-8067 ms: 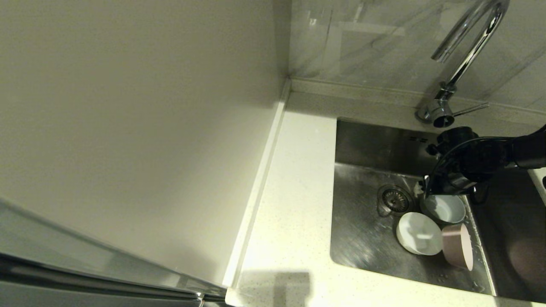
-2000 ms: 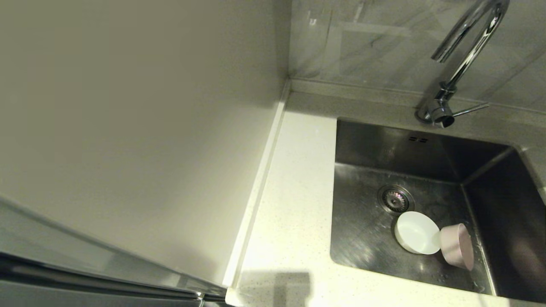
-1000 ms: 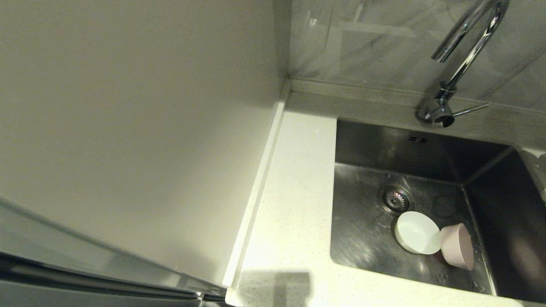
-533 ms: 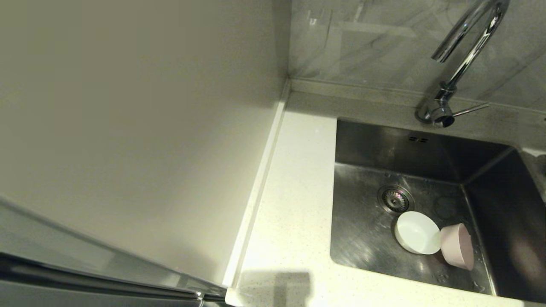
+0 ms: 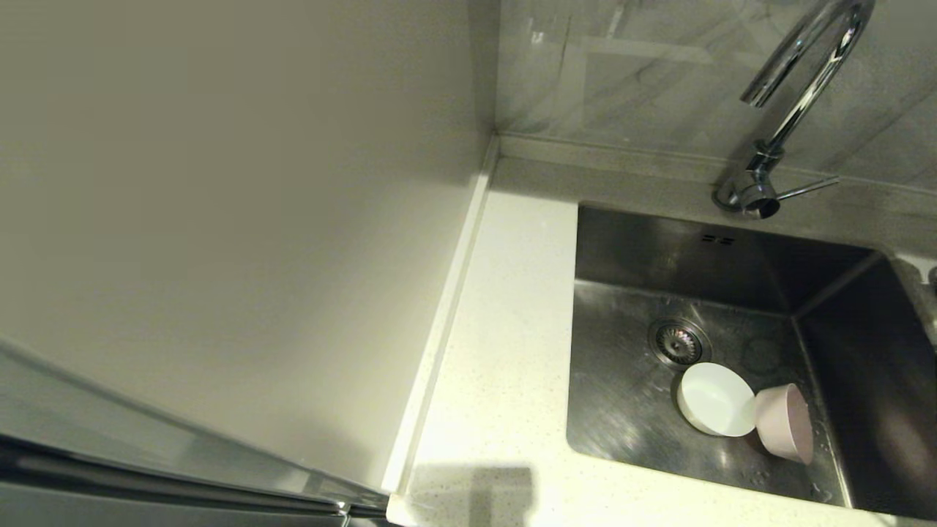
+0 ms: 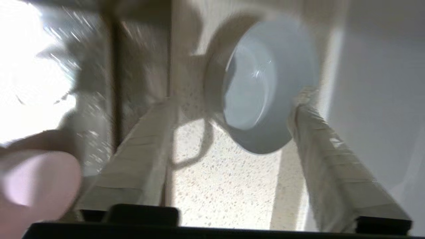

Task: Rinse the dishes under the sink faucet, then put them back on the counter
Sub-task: Put a bowl back to the table from the sink

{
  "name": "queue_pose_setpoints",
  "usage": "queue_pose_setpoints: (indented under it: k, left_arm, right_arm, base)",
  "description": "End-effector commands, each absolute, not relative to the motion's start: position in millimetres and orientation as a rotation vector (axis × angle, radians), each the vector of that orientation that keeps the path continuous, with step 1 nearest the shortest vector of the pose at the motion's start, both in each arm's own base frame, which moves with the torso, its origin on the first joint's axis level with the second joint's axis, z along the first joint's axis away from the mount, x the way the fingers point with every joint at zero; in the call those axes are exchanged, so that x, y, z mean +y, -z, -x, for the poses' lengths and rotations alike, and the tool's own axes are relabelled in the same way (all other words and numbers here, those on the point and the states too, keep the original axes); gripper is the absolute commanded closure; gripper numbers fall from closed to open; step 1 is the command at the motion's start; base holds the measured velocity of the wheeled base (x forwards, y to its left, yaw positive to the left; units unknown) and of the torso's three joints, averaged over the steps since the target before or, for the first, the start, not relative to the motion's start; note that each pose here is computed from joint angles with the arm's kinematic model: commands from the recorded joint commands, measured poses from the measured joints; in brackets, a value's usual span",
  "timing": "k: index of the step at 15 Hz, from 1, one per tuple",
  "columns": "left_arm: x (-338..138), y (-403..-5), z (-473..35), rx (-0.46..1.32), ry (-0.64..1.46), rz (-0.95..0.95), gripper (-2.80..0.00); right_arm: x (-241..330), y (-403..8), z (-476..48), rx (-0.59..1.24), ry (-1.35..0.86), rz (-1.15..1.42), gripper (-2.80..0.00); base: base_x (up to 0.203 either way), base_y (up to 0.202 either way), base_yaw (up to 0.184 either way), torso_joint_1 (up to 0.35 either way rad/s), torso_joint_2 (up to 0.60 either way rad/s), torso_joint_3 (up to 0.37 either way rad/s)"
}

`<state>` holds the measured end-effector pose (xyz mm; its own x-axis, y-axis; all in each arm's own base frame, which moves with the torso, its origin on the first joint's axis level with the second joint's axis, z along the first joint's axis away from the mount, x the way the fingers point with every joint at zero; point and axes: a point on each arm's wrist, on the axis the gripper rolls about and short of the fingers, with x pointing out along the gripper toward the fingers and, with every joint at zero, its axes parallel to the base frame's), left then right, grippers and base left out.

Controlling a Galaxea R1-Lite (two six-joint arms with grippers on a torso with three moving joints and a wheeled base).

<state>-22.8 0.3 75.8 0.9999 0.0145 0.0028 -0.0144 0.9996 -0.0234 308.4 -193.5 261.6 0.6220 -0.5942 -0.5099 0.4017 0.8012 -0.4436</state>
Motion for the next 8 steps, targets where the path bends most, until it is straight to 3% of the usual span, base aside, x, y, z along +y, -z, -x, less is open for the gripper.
queue_pose_setpoints:
  k: [1, 3, 8]
  left_arm:
    - [0, -76, 23, -0.008, -0.015, 0.024, 0.0]
    - [0, -76, 23, -0.006, -0.015, 0.024, 0.0]
    - [0, -76, 23, -0.006, -0.014, 0.023, 0.0]
  right_arm:
    - [-169, -294, -287, 0.595, 0.558, 0.318, -2.8]
    - [-133, -300, -279, 0.556, 0.432, 0.326, -2.8]
    - [-82, -257, -290, 0.673, 0.195, 0.351, -2.8]
  base:
    - [0.0, 0.0, 0.0, 0.0, 0.0, 0.0]
    - [0.0, 0.0, 0.0, 0.0, 0.0, 0.0]
    - [0.0, 0.0, 0.0, 0.0, 0.0, 0.0]
